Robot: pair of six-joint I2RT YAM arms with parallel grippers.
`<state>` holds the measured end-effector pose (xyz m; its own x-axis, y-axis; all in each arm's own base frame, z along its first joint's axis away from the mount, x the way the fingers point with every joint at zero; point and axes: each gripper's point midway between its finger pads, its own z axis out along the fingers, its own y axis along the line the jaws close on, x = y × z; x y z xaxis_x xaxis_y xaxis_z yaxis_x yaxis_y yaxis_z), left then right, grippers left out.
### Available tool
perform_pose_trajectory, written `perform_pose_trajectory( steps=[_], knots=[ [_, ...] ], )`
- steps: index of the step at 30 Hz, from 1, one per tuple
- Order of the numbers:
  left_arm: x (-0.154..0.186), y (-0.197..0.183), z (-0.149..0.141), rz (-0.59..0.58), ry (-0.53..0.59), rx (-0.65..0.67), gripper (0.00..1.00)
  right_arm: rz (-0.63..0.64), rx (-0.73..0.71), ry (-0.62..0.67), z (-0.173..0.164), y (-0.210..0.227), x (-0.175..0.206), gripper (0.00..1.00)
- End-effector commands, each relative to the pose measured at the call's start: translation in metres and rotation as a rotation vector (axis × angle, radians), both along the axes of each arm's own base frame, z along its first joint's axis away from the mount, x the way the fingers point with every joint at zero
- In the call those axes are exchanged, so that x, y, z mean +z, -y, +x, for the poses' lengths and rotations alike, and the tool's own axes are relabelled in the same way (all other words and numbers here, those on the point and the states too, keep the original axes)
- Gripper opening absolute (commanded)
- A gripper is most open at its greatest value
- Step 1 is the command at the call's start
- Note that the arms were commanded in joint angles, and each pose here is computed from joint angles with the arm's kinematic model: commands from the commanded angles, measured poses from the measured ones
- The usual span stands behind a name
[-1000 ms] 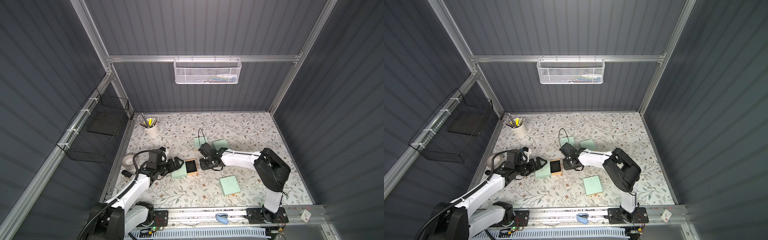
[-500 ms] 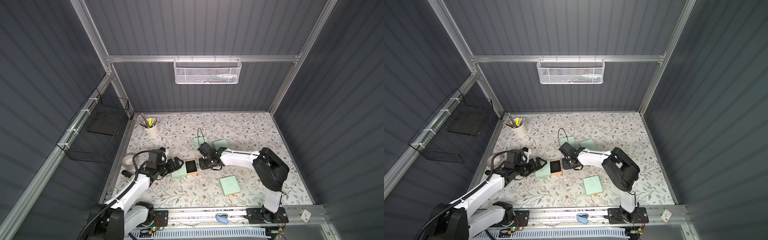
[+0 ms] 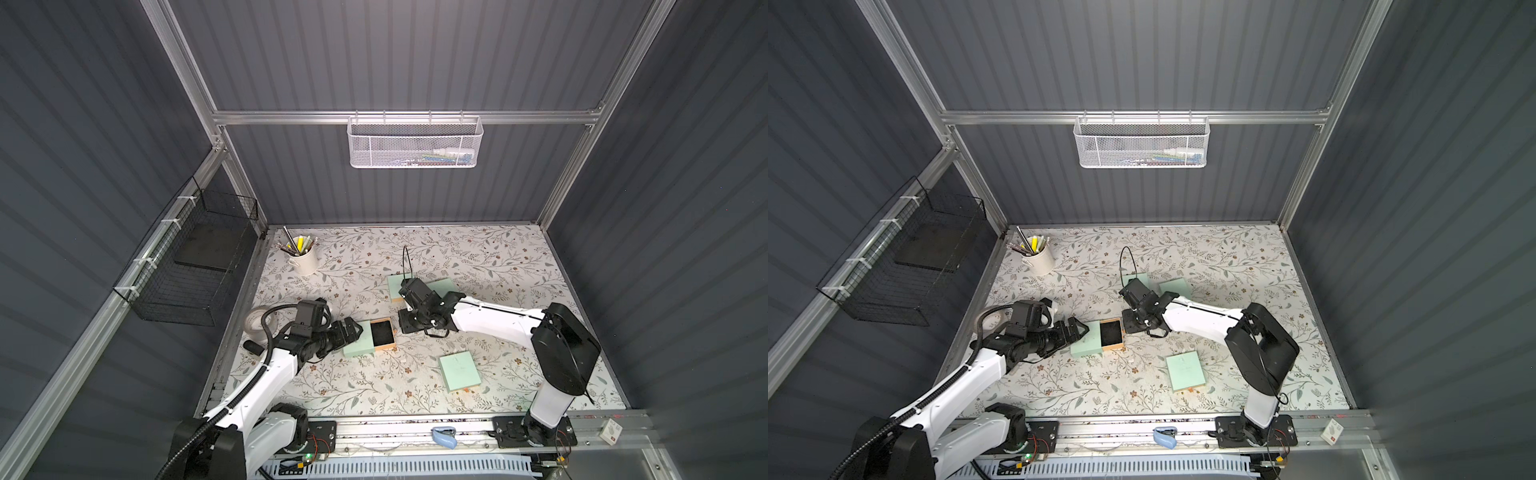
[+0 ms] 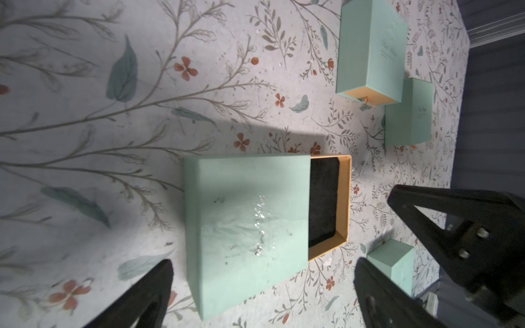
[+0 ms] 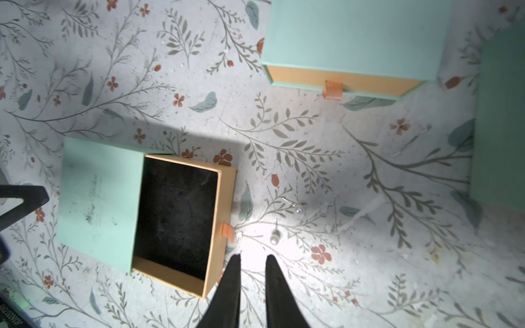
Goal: Take out the earrings from the drawer-style jewelry box
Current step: Place the earring at the center of the board, then close the drawer of the jewelry box.
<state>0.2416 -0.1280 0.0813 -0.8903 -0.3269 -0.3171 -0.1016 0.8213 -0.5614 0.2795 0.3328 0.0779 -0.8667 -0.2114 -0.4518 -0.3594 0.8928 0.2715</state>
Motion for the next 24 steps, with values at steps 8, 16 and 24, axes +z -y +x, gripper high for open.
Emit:
perform_pose_trajectory(
  steps=[8, 16, 24],
  knots=[
    [-0.008, 0.006, 0.013, 0.003, -0.019, -0.028, 1.00, -0.071, 0.050, -0.034, -0.019, -0.012, -0.021, 0.19],
    [-0.013, 0.018, 0.015, -0.045, -0.031, -0.072, 1.00, -0.078, 0.059, -0.050, -0.017, -0.020, -0.030, 0.19],
    [-0.011, 0.026, 0.017, -0.092, -0.015, -0.098, 1.00, -0.051, 0.080, -0.063, -0.016, -0.032, -0.030, 0.19]
  ],
)
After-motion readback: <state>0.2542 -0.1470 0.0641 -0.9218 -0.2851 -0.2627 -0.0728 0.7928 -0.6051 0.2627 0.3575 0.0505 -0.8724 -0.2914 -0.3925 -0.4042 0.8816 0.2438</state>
